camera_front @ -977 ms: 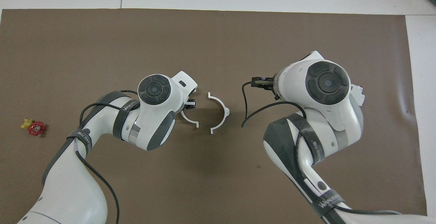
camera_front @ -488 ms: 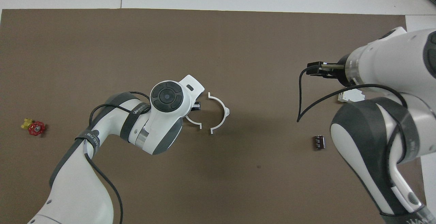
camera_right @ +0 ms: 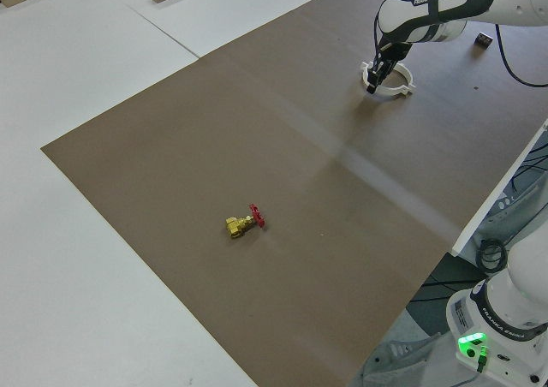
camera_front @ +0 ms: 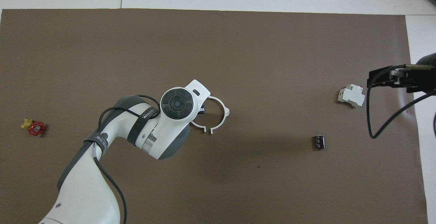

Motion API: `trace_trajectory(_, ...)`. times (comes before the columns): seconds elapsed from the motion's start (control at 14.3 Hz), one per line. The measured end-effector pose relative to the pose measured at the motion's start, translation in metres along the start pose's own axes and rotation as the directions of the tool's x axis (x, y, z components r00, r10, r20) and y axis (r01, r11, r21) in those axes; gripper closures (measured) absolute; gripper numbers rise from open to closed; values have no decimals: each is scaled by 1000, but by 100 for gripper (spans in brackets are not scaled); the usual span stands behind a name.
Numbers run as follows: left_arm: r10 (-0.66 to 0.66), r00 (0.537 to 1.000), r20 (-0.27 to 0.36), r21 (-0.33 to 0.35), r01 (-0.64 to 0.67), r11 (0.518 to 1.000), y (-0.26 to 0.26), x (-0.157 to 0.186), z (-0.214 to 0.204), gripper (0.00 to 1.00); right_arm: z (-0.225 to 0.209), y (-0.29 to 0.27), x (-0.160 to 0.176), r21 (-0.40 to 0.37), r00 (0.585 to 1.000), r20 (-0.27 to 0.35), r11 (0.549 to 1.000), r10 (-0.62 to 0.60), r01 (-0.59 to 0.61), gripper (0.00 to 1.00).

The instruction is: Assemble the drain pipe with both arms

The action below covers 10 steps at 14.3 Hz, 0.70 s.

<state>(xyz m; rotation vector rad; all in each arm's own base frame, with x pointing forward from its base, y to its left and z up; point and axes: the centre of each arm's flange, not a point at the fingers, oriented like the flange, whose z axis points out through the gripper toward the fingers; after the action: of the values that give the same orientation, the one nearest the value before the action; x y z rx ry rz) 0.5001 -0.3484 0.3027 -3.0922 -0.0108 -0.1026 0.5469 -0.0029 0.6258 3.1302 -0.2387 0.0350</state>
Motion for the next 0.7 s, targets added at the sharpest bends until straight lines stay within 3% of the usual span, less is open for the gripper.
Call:
trace_trajectory(0.14, -20, 1000, -2, 2, 20, 1000, 2, -2, 0, 79, -5, 7, -4, 21, 999, 35, 1000, 9, -9, 0)
trace_trajectory(0.7, -30, 1000, -5, 6, 30, 1000, 7, -7, 1, 79, -9, -9, -6, 13, 999, 28, 1000, -21, 21, 0)
